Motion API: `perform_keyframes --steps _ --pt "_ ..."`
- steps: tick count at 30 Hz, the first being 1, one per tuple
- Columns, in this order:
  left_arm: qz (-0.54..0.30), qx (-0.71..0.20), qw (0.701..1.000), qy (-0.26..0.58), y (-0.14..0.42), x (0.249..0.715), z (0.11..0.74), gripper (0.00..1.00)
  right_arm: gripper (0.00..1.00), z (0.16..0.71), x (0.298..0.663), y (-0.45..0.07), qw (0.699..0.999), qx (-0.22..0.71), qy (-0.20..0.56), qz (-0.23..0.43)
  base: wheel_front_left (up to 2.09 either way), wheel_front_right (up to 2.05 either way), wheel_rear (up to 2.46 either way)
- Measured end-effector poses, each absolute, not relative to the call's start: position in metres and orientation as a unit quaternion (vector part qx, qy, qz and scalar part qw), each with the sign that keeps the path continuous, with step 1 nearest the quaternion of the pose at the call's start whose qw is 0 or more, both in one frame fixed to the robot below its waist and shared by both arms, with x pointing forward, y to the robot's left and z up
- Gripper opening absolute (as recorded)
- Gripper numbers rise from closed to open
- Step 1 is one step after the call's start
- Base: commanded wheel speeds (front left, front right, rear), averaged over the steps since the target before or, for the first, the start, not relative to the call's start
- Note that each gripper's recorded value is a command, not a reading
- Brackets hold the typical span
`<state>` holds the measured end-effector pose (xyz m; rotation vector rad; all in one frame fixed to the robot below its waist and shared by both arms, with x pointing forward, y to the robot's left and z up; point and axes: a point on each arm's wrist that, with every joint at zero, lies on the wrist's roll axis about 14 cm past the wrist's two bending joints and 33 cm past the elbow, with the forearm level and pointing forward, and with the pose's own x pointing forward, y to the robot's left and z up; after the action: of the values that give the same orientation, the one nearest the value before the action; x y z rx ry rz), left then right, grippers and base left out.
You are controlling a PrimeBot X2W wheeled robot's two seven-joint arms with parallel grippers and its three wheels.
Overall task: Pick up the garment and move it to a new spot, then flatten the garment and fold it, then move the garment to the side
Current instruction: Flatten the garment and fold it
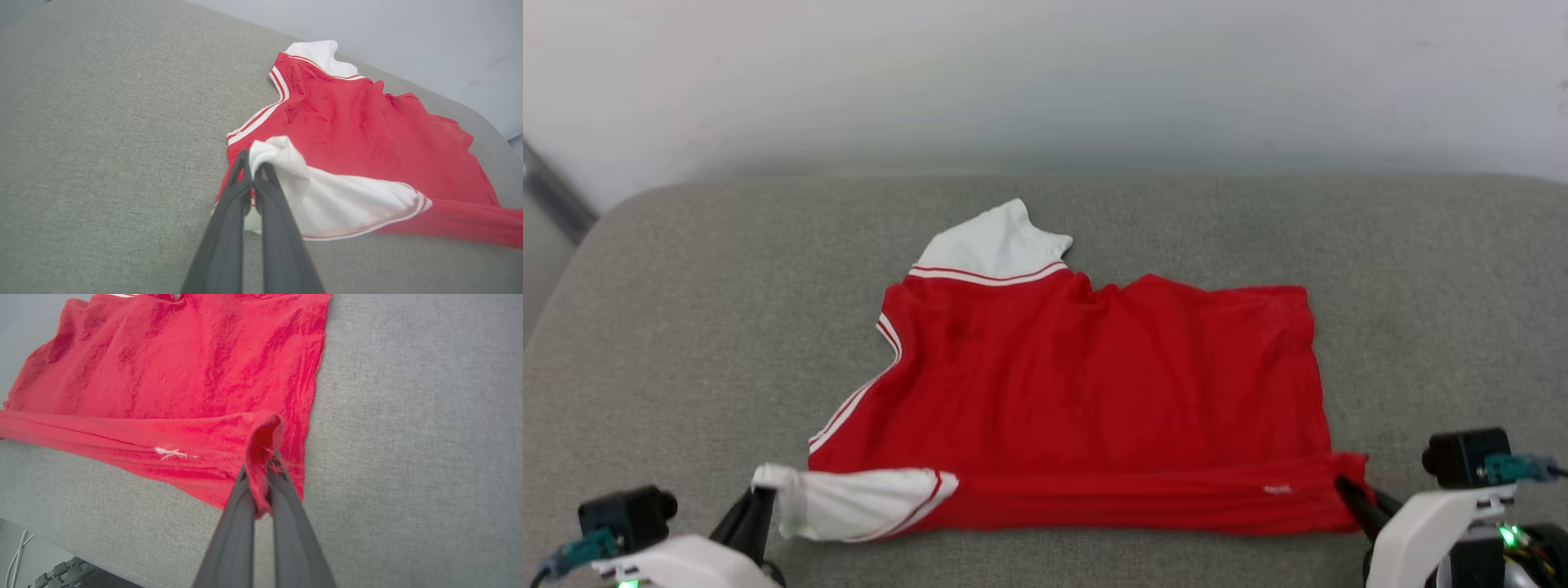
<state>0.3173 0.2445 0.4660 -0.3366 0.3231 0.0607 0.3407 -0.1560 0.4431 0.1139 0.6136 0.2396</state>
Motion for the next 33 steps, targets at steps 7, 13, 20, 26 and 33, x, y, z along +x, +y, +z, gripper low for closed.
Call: perform_keyframes --steps 7,13,20,26,33 --pt "0.008 -0.165 0.974 0.152 0.24 0.372 0.462 0.0 0.0 0.433 0.385 -0.153 0.945 0.06 0.3 0.116 0.0 0.0 0.0" --pt "-0.02 -0.159 0.969 0.189 0.223 0.4 0.435 0.0 0.0 0.406 0.404 -0.148 0.934 0.066 0.329 0.12 0.0 0.0 0.0" --pt "-0.041 -0.171 0.951 0.255 0.209 0.404 0.399 0.0 0.11 0.377 0.404 -0.143 0.919 0.073 0.369 0.122 0.0 0.0 0.0" --pt "-0.029 -0.18 0.951 0.25 0.213 0.407 0.399 0.81 1.0 0.383 0.408 -0.143 0.931 0.081 0.335 0.118 0.0 0.0 0.0" --pt "0.004 -0.156 0.967 0.203 0.244 0.409 0.428 1.0 1.0 0.438 0.419 -0.144 0.971 0.089 0.192 0.109 0.0 0.0 0.0"
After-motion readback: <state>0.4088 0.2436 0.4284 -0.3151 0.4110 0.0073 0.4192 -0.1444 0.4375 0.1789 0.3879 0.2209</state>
